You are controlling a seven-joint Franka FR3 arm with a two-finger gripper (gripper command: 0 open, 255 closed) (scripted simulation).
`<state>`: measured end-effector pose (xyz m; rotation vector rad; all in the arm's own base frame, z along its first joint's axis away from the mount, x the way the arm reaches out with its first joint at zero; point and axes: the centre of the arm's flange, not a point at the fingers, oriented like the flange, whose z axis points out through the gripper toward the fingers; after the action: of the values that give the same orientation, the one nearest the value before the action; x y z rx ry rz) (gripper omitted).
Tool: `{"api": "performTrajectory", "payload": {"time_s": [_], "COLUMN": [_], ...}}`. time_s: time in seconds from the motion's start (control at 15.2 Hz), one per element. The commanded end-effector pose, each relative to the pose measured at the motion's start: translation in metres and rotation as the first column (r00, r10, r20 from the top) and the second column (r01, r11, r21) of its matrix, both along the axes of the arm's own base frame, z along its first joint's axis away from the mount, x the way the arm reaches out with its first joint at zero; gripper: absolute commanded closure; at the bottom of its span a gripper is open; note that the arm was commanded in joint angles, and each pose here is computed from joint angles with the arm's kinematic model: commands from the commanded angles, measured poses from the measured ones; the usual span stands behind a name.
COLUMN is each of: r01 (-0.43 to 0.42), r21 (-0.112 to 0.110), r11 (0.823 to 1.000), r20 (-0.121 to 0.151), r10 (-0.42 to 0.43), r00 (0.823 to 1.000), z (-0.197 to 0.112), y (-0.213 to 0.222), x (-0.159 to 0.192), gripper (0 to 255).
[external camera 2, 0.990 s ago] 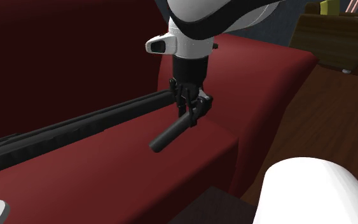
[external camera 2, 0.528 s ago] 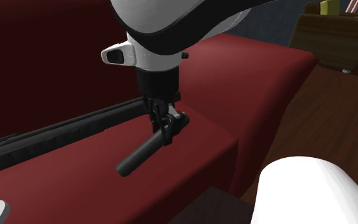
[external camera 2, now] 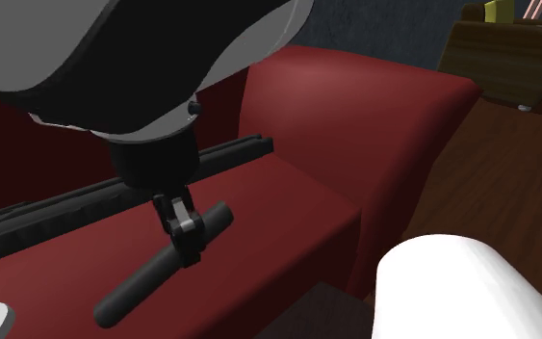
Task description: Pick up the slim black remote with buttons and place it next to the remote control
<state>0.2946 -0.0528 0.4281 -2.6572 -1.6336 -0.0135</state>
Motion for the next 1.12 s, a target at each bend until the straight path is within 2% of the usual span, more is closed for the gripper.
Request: {"api": "performTrajectory", "payload": {"time_s": [0.0,0.73,1.06], "r01": [0.002,0.002,0.002], "r21": [0.001,0.001,0.001], "r11": [1.0,1.0,1.0], "r20": [0.0,0.0,0.0], "r10": [-0.002,-0.002,-0.002], "r00": [1.0,1.0,1.0], "z": [-0.001,0.002,-0.025], "y": [0.026,0.169,0.169], "x": [0.006,0.042,0.042], "gripper": [255,255,255]}}
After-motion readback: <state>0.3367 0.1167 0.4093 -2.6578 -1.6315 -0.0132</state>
